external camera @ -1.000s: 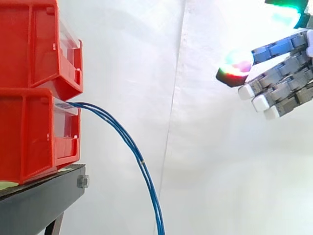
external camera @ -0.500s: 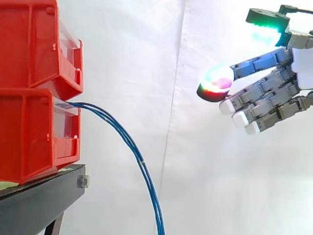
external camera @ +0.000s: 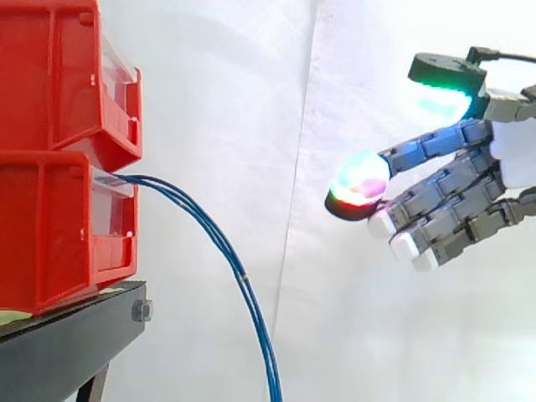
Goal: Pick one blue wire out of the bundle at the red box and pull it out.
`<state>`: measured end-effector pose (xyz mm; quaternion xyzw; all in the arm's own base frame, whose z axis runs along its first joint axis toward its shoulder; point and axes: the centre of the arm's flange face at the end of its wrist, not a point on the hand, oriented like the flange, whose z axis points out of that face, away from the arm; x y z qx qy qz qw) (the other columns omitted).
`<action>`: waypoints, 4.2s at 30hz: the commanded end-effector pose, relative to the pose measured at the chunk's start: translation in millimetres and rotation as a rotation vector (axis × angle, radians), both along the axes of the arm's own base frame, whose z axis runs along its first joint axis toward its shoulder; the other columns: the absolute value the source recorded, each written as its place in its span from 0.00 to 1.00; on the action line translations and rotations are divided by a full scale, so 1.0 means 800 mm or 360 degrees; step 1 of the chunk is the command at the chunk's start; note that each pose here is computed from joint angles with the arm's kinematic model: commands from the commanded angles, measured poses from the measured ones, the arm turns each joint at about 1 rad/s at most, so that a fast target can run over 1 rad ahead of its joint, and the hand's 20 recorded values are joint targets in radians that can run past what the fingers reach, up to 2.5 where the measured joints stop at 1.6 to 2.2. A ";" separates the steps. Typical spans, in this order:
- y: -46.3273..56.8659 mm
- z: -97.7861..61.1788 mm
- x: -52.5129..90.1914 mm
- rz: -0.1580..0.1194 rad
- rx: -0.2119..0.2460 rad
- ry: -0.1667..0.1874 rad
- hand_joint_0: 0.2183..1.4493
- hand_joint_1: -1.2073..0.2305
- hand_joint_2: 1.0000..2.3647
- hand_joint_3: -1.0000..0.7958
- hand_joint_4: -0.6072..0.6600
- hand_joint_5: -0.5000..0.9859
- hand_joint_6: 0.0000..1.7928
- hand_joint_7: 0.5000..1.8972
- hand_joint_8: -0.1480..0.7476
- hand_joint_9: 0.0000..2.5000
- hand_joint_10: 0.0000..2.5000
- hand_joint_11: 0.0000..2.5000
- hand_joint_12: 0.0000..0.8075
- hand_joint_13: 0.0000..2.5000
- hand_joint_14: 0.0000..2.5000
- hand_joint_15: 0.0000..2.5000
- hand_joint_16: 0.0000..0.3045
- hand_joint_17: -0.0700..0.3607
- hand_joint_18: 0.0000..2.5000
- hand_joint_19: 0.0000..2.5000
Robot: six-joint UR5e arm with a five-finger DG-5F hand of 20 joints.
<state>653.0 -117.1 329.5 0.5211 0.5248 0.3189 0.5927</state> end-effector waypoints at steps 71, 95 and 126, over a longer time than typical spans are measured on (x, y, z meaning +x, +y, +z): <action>0.062 -0.189 0.132 0.0092 0.0030 -0.0234 0.26 0.45 0.00 0.29 0.79 0.24 0.28 0.24 0.51 0.27 0.00 0.07 0.49 0.28 0.00 0.12 0.16 0.42 0.23 0.12; 0.065 -0.174 0.141 0.0099 0.0030 -0.0281 0.29 0.42 0.00 0.32 0.73 0.27 0.28 0.50 0.50 0.27 0.00 0.07 0.48 0.28 0.00 0.12 0.16 0.41 0.23 0.12; 0.061 -0.174 0.141 0.0097 0.0026 -0.0285 0.30 0.37 0.01 0.40 0.69 0.21 0.50 0.15 0.52 0.27 0.00 0.12 0.49 0.29 0.00 0.12 0.16 0.42 0.24 0.13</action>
